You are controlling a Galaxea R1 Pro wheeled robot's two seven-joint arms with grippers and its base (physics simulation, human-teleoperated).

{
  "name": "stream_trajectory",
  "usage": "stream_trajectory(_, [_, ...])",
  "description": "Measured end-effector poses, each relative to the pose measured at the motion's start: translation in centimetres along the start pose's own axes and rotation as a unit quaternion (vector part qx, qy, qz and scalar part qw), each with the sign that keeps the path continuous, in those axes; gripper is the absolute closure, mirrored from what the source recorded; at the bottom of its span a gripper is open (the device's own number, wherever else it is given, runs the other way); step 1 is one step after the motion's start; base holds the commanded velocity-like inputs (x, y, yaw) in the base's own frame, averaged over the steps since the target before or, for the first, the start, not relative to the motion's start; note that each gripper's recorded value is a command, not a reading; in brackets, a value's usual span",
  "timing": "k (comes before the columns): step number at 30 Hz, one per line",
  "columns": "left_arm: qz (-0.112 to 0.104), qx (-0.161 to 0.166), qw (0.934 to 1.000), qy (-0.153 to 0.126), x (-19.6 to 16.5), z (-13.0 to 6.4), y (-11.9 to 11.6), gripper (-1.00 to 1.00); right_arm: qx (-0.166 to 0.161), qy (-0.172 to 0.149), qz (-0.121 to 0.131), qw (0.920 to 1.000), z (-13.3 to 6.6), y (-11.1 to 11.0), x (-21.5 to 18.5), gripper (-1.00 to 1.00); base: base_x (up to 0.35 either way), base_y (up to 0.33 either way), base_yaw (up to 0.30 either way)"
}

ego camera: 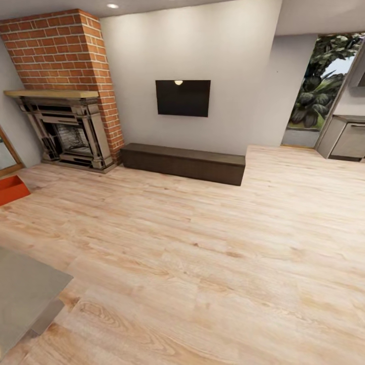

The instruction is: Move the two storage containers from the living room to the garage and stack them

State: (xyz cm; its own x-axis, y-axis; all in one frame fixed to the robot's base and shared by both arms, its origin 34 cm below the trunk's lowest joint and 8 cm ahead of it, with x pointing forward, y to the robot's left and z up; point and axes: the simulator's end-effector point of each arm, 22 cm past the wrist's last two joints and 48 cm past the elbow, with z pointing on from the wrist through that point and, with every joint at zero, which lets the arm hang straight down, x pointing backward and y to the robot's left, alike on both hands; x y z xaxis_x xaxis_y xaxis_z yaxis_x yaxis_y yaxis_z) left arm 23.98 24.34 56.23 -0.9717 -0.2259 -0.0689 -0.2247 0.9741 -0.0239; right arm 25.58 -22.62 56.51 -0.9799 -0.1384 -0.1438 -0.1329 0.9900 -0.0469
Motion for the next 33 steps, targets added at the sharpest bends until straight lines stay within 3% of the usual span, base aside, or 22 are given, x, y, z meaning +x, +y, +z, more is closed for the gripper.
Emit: stream_trajectory(33, [0.0,0.0,1.0,-0.001,-0.03,0.0,0.06,-1.0,-0.001,0.0,0.0,1.0,-0.01,0.2,-0.03,-1.0,0.322,0.0,0.0])
